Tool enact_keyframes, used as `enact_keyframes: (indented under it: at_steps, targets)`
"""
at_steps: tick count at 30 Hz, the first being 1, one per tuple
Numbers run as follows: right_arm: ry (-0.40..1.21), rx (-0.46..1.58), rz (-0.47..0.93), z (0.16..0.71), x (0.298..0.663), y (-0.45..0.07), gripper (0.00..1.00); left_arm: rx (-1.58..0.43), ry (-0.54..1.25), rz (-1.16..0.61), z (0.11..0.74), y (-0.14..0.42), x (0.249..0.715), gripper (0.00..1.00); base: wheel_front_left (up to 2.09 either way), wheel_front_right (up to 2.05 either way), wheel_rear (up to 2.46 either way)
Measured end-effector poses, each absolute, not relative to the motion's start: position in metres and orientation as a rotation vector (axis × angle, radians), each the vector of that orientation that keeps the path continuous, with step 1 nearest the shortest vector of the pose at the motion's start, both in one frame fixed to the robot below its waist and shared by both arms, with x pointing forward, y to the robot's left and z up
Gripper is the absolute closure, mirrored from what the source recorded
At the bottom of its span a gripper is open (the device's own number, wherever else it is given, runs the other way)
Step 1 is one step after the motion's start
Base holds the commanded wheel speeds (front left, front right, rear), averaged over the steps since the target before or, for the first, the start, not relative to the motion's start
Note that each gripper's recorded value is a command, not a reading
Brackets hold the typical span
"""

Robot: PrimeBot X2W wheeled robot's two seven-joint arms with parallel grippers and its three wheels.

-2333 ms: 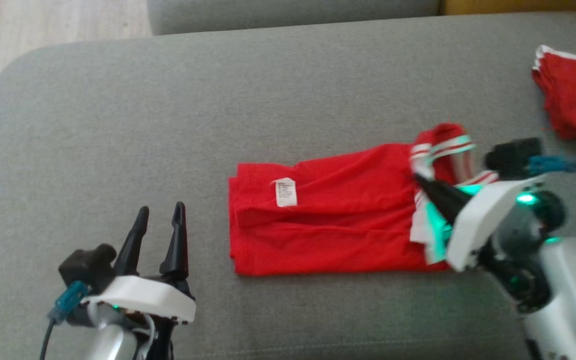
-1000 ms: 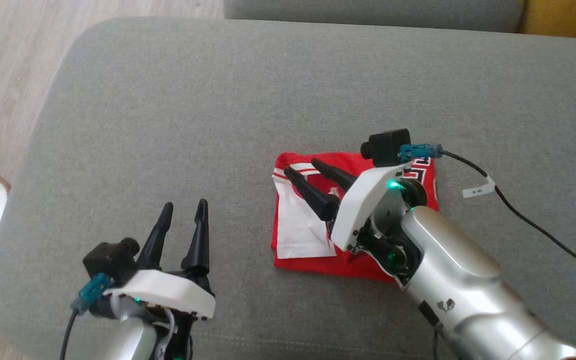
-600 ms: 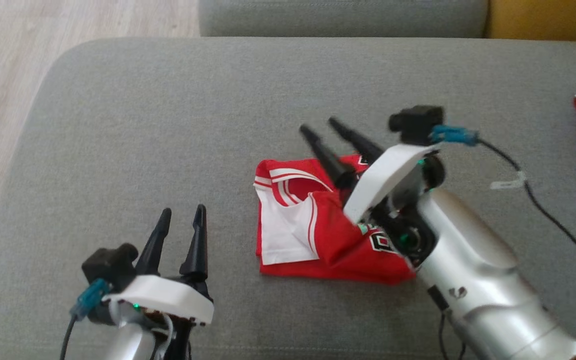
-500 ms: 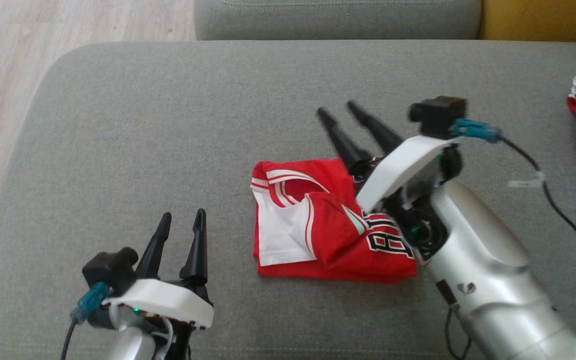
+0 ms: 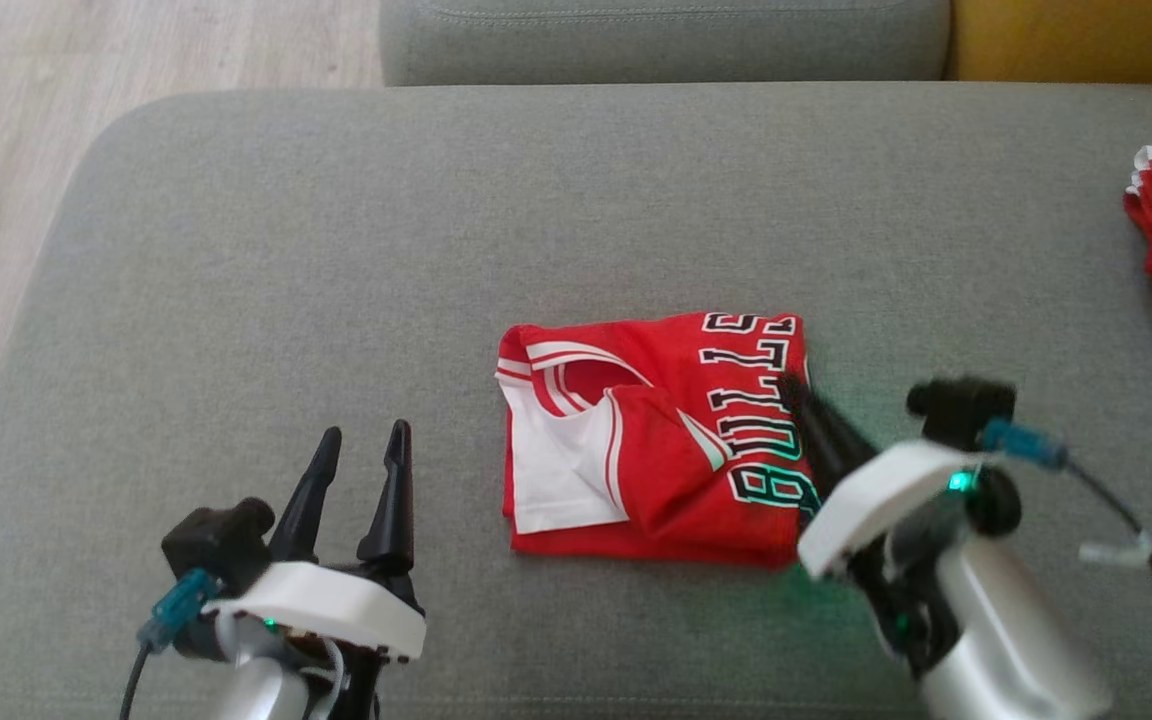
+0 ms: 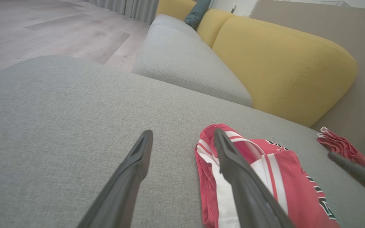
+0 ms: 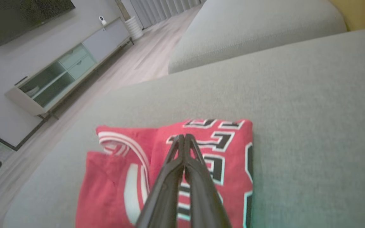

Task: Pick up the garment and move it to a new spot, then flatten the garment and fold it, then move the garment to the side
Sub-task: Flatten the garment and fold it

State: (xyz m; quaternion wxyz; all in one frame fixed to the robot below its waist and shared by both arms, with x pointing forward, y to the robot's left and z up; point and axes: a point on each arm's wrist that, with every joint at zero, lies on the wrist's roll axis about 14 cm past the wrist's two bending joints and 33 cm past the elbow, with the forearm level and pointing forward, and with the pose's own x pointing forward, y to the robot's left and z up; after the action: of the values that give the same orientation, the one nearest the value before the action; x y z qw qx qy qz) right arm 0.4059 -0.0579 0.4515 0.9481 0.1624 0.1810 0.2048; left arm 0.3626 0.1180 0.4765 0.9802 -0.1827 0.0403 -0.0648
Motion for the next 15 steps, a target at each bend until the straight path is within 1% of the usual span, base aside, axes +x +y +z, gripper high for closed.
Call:
enact_keyframes:
  at_steps: [8, 12, 15]
  targets:
    - [0.496, 0.365, 0.44, 0.417, 0.37, -0.043, 1.0, -0.364, 0.086, -0.1, 0.474, 0.127, 0.361, 0.0, 0.0, 0.0, 0.0]
    - [0.54, 0.369, 0.454, 0.407, 0.362, -0.037, 1.0, -0.358, 0.093, -0.086, 0.471, 0.132, 0.36, 0.0, 0.0, 0.0, 0.0]
    - [0.559, 0.358, 0.492, 0.404, 0.359, -0.026, 1.0, -0.357, 0.096, -0.073, 0.469, 0.136, 0.359, 0.0, 0.0, 0.0, 0.0]
